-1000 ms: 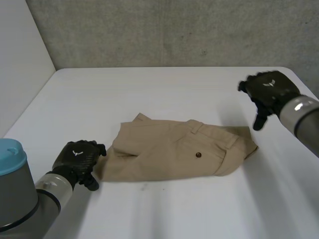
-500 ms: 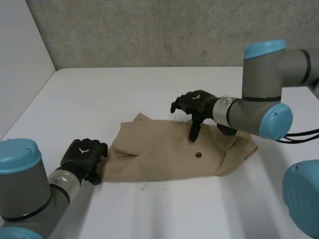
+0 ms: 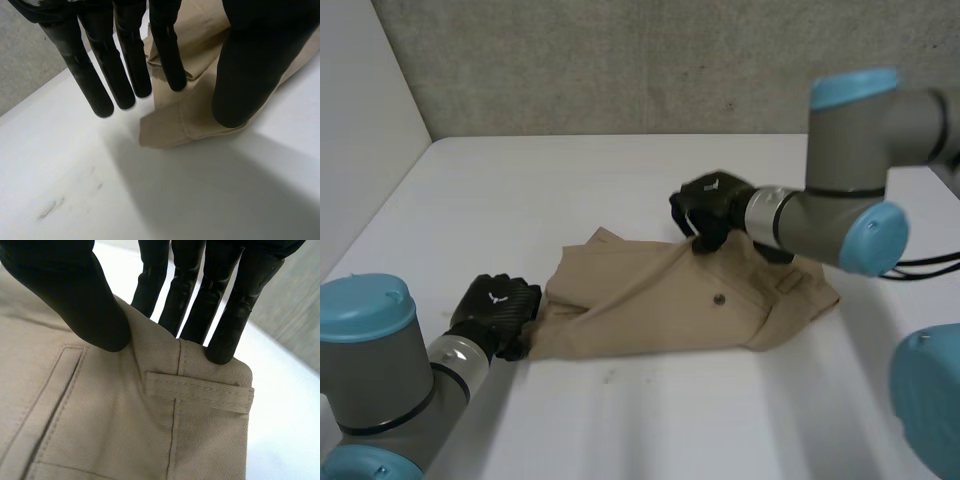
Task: Fold the shorts.
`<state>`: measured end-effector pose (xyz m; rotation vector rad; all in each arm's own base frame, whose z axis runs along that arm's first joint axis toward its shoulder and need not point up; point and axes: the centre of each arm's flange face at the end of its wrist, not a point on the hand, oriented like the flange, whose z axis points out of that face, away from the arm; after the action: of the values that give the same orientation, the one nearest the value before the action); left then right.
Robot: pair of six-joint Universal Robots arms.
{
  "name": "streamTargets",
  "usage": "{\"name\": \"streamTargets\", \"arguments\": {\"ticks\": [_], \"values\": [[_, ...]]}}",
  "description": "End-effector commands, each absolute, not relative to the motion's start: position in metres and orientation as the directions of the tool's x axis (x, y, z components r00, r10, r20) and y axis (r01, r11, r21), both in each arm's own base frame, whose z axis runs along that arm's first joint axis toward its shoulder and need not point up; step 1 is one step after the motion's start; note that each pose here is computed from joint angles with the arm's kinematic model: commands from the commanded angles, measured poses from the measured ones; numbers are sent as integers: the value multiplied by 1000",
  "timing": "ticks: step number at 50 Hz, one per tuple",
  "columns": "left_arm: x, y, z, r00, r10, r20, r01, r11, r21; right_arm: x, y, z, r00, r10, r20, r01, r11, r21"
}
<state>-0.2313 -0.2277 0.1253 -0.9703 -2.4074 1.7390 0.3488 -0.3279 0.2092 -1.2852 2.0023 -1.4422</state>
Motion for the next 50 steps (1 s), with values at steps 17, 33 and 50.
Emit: {"name": "streamTargets", "arguments": {"ticks": [17,33,50], "values": [[-241,-232,132,-801,489,-346,460,132,-878,303,-274,256,-592,-775,223,-462,99,-881],[-250,-220,243,-844,396,-363,307,-200,-931,256,-239,308,-653,-693,306,-453,33,-891],[-244,-166,310,-833,419,-361,250,-298,-921,224,-188,326,-575,-603,553,-645,-82,-760]]}}
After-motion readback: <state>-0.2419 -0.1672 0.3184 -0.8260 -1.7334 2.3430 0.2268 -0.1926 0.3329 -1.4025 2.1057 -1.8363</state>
